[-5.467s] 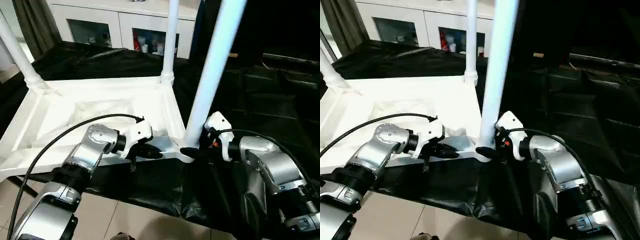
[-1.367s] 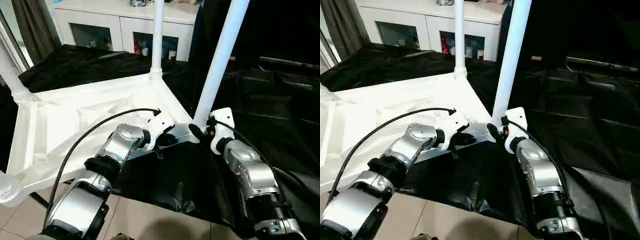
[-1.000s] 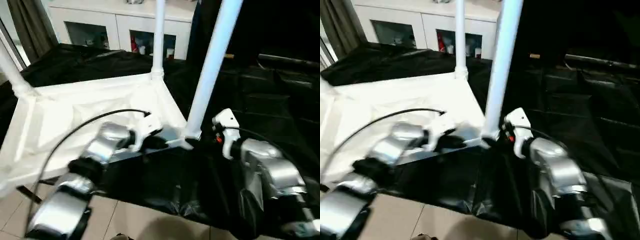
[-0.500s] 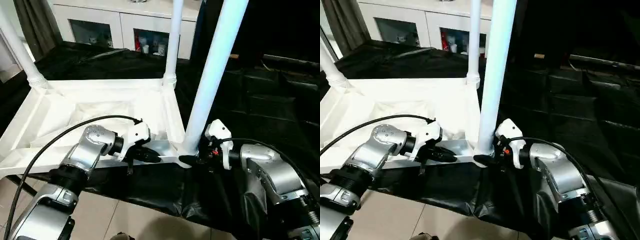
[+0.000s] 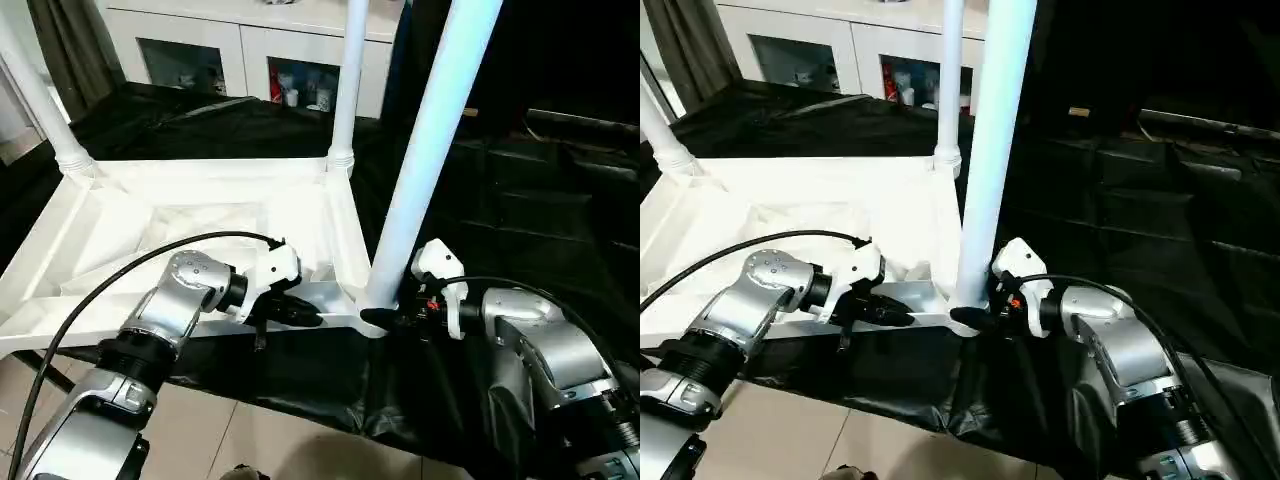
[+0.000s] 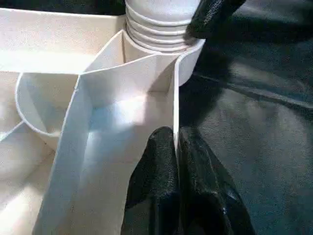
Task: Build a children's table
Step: Rotate leg to tighten
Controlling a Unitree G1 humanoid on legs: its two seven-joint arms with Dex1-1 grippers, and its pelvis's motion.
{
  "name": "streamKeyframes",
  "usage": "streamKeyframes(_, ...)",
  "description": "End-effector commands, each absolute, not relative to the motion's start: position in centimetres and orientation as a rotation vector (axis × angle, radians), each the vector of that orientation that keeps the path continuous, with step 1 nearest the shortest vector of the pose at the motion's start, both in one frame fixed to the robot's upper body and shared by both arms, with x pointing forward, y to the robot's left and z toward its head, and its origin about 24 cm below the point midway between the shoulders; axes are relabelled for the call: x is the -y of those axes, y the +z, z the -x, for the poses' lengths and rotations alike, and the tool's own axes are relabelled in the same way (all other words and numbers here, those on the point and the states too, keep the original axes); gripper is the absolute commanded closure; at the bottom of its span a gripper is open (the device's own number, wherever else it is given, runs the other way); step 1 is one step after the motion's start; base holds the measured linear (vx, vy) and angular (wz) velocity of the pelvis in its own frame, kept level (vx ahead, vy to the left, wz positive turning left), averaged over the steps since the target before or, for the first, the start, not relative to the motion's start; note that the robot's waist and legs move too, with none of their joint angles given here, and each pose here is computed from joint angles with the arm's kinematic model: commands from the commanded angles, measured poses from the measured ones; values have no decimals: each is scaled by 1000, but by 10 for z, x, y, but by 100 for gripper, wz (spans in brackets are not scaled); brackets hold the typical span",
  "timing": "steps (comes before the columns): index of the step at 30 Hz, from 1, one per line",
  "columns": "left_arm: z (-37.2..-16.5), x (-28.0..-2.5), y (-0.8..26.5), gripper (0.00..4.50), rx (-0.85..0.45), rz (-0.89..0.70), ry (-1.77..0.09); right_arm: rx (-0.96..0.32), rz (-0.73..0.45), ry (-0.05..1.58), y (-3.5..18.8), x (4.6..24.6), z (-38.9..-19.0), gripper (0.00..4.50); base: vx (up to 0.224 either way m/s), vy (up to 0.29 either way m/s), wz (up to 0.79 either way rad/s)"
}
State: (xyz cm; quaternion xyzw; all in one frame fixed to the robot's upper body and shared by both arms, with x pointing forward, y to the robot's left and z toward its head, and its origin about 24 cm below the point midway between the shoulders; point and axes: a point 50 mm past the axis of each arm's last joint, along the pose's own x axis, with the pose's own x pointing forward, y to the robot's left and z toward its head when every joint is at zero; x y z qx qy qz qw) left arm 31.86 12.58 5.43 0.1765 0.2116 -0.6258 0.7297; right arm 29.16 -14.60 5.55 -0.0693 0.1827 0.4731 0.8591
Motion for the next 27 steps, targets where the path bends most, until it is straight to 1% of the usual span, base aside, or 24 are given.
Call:
streamKeyframes(1, -325, -116, 60, 450, -421, -395, -1345, -412, 136, 941, 49, 144, -293, 178, 0, 0, 0)
streamKeyframes(3, -334, -103, 57, 450, -415, -385, -1249, -431, 77, 768, 39, 138, -299, 178, 0, 0, 0)
streamKeyframes(5, -342, -83, 55, 450, -420, -380, -1138, -431, 24, 609, 31, 125, -303, 179, 0, 0, 0)
streamKeyframes(6, -343, -82, 55, 450, -420, -380, -1136, -431, 23, 605, 31, 124, -303, 179, 0, 0, 0)
streamKeyframes(7, -345, -70, 54, 450, -420, -379, -1095, -427, 4, 542, 28, 116, -305, 180, 0, 0, 0)
streamKeyframes(9, -345, -58, 54, 450, -417, -375, -1082, -420, 9, 511, 27, 107, -307, 180, 0, 0, 0)
streamKeyframes(11, -343, -48, 53, 450, -410, -377, -1102, -406, 31, 509, 27, 99, -309, 180, 0, 0, 0)
streamKeyframes(15, -342, -48, 54, 450, -398, -376, -1123, -384, 3, 509, 30, 98, -311, 180, 0, 0, 0)
streamKeyframes(16, -342, -54, 54, 450, -400, -377, -1130, -352, -18, 540, 36, 99, -311, 145, 0, 0, 0)
streamKeyframes(18, -343, -56, 54, 450, -400, -380, -1129, -342, -18, 539, 38, 99, -311, 110, 0, 0, 0)
streamKeyframes(19, -344, -59, 54, 450, -393, -387, -1131, -331, -18, 540, 40, 100, -312, 110, 0, 0, 0)
streamKeyframes(20, -345, -66, 55, 450, -389, -395, -1125, -321, -11, 560, 44, 106, -313, 104, 0, 0, 0)
streamKeyframes(22, -346, -75, 56, 450, -382, -401, -1123, -312, 4, 601, 48, 111, -313, 74, 0, 0, 0)
streamKeyframes(23, -345, -80, 57, 450, -382, -399, -1130, -310, 28, 648, 50, 114, -312, 62, 0, 0, 0)
streamKeyframes(24, -345, -82, 57, 450, -378, -400, -1137, -311, 37, 662, 51, 116, -312, 62, 0, 0, 0)
streamKeyframes(25, -343, -89, 58, 450, -377, -398, -1162, -316, 80, 736, 54, 121, -309, 62, 0, 0, 0)
streamKeyframes(27, -341, -96, 59, 450, -367, -405, -1195, -324, 122, 814, 57, 126, -305, 62, 0, 0, 0)
